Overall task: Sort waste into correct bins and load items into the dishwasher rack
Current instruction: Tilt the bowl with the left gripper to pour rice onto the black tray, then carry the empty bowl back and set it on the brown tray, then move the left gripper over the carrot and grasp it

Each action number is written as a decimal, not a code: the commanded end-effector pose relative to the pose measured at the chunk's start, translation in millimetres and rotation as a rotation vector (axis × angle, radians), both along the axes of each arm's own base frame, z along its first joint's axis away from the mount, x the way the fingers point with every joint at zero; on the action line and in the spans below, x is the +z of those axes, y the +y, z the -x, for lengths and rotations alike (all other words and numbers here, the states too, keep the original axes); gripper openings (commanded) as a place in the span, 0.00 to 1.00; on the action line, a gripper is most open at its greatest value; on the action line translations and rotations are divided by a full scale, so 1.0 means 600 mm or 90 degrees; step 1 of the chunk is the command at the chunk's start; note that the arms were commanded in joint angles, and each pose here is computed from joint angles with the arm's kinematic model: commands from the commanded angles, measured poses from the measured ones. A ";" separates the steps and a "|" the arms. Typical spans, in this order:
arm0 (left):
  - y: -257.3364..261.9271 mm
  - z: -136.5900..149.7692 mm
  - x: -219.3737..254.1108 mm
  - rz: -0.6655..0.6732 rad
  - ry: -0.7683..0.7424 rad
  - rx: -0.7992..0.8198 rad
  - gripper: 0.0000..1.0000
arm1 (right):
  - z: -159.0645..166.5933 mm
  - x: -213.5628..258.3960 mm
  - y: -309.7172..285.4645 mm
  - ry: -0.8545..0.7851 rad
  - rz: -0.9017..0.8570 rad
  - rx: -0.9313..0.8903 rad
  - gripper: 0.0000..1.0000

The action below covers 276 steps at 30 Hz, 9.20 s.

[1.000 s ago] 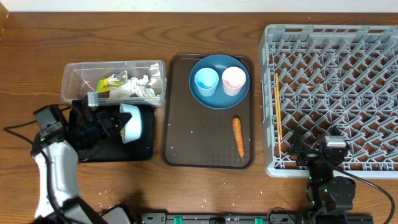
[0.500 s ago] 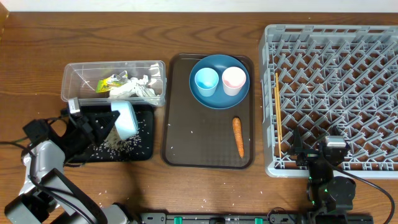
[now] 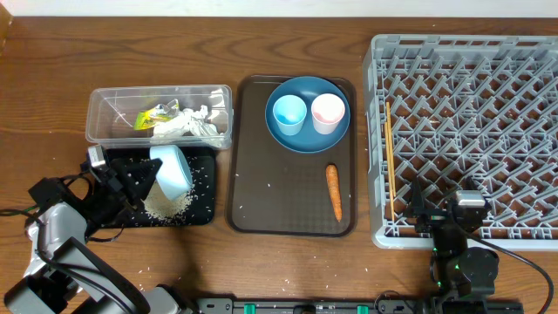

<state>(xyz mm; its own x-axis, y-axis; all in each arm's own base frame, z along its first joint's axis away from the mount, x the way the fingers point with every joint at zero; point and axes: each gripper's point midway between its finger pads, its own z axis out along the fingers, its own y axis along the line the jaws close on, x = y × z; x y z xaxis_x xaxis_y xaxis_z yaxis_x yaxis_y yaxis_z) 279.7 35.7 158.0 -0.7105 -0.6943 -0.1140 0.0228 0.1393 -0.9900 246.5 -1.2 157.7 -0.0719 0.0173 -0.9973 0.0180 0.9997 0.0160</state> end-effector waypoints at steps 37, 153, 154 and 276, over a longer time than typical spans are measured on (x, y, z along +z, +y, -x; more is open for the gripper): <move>-0.007 0.020 -0.017 0.039 0.089 0.012 0.06 | 0.000 -0.002 -0.001 0.001 -0.008 -0.004 0.99; -0.632 0.073 -0.130 -0.632 -0.049 -0.250 0.50 | 0.000 -0.002 -0.001 0.001 -0.008 -0.004 0.99; -0.636 0.074 -0.138 -0.632 -0.048 -0.256 0.50 | 0.000 -0.002 -0.001 0.001 -0.008 -0.004 0.99; -0.594 0.038 -0.257 -0.774 -0.013 -0.167 0.29 | 0.000 -0.002 -0.001 0.001 -0.008 -0.004 0.99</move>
